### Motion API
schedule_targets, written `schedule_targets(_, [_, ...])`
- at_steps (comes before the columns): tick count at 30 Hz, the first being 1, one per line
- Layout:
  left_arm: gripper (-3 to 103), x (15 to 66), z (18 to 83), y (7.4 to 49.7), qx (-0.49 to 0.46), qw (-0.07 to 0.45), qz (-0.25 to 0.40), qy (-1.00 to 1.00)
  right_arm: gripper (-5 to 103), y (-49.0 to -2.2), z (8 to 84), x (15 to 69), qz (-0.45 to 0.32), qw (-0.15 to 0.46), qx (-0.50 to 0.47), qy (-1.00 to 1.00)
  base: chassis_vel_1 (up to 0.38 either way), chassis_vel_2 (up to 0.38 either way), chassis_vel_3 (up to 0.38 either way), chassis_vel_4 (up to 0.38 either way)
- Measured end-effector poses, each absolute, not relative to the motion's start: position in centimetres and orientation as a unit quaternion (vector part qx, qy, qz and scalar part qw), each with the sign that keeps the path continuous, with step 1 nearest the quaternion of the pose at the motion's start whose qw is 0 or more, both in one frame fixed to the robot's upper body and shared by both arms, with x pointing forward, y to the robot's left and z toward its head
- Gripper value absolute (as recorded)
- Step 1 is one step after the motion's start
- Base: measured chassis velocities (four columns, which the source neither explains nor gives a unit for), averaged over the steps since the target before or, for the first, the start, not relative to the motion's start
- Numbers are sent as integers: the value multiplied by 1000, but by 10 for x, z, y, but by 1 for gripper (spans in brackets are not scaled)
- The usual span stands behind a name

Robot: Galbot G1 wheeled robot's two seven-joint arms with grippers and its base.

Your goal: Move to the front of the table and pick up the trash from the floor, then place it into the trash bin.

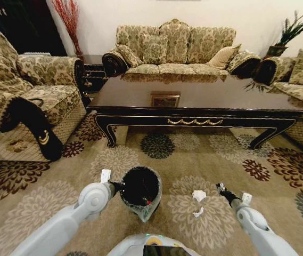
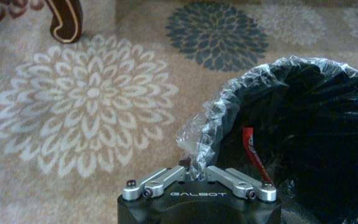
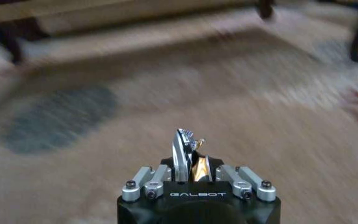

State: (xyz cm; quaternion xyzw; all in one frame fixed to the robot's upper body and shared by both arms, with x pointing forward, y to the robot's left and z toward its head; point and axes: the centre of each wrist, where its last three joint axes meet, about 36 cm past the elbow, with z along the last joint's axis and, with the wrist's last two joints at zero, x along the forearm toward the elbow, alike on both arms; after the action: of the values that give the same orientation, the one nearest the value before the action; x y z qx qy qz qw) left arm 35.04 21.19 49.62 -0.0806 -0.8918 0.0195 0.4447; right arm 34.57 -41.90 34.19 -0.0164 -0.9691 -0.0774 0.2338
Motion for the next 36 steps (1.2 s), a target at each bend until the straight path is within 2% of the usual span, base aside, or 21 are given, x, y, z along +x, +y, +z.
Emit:
schedule_targets(10, [0,372,502,189,-112,436,2,-893,32,-340,444,313,-50,141,89,-985,0,0,0,0])
schedule_targets(12, [0,386,502,171,-126,435,-6,-892,32,-322,465,302,-21,115,113,-987,0,0,0,0])
schedule_targets(17, [0,397,502,146,-149,439,-15,-886,32,-305,484,289,-15,98,138,-986,0,0,0,0])
schedule_targets(21, [0,414,506,104,-180,436,-31,-881,32,-281,507,266,-4,79,181,-980,0,0,0,0])
schedule_targets(27, [0,420,507,71,-199,435,-43,-877,32,-269,517,252,-1,73,208,-975,0,0,0,0])
schedule_targets(36, [0,423,508,52,-207,434,-47,-875,29,-268,502,245,9,95,212,-973,0,0,0,0])
